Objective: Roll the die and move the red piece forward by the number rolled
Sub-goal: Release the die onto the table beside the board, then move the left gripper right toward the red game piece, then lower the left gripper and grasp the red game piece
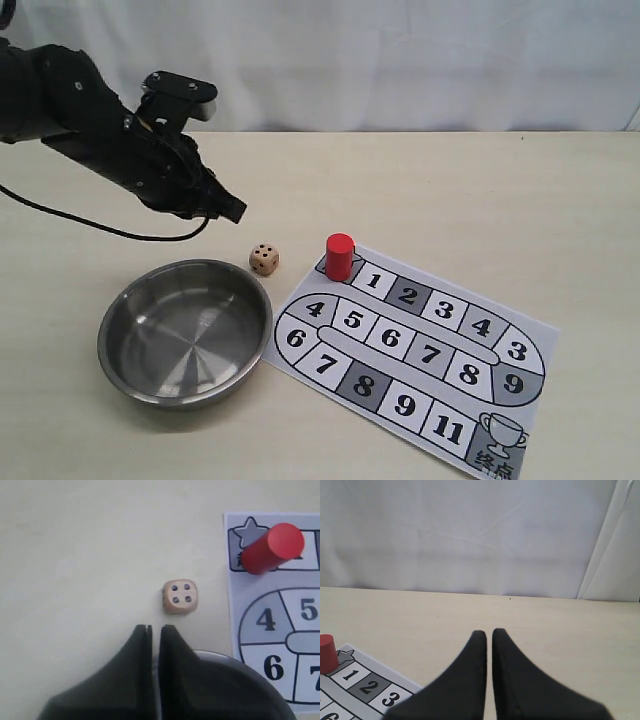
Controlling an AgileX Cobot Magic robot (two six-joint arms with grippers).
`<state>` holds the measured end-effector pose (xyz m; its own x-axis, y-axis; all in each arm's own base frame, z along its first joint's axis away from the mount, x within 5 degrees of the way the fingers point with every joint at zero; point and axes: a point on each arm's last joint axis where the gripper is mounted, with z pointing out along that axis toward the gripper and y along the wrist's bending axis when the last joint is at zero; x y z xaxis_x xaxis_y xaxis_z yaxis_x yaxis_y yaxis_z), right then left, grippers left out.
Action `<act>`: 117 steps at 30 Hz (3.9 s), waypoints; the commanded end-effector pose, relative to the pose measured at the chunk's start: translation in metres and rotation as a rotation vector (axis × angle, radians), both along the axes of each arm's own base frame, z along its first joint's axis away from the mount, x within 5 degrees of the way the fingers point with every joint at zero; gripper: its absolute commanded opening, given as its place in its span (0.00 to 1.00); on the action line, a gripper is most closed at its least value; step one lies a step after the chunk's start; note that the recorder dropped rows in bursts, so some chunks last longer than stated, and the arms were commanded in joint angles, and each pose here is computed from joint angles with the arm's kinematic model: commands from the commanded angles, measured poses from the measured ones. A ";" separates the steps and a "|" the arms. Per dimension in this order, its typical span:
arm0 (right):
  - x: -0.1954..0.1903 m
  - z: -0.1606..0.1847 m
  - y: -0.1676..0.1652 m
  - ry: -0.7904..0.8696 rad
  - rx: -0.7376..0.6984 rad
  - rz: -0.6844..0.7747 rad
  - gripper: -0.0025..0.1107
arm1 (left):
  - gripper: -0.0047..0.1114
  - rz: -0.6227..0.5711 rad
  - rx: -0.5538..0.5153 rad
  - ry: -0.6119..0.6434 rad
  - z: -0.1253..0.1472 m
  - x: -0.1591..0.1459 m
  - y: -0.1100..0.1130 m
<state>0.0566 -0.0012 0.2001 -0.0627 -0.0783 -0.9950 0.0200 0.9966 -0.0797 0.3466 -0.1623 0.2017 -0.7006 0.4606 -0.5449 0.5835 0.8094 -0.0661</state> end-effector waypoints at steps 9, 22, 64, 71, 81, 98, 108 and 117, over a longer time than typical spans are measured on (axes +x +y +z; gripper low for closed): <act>0.000 0.000 0.000 -0.008 -0.009 -0.003 0.06 | 0.04 -0.071 0.045 0.064 -0.020 -0.003 -0.017; 0.000 0.000 0.000 -0.008 -0.009 -0.003 0.06 | 0.04 -0.119 0.073 0.176 -0.027 -0.003 -0.023; 0.000 0.000 0.000 -0.008 -0.009 -0.003 0.06 | 0.47 -0.140 -0.100 0.100 0.008 0.000 -0.065; 0.000 0.000 0.000 -0.008 -0.009 -0.003 0.06 | 0.59 -0.160 -0.128 -0.057 0.003 -0.005 -0.101; 0.000 0.000 0.000 -0.008 -0.009 -0.003 0.06 | 0.59 -0.047 -0.157 -0.070 -0.045 0.011 -0.112; 0.000 0.000 0.000 -0.008 -0.009 -0.003 0.06 | 0.58 -0.036 -0.146 -0.104 -0.071 0.009 -0.127; 0.000 0.000 0.000 -0.008 -0.009 -0.003 0.06 | 0.58 -0.033 -0.119 -0.100 -0.089 0.011 -0.127; 0.000 0.000 0.000 -0.008 -0.009 -0.003 0.06 | 0.24 -0.033 -0.119 -0.100 -0.089 0.011 -0.127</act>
<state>0.0566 -0.0012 0.2001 -0.0627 -0.0783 -0.9950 0.0200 0.9966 -0.0797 0.3559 -0.2876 0.1093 -0.6368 0.4181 -0.6478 0.6185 0.7787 -0.1054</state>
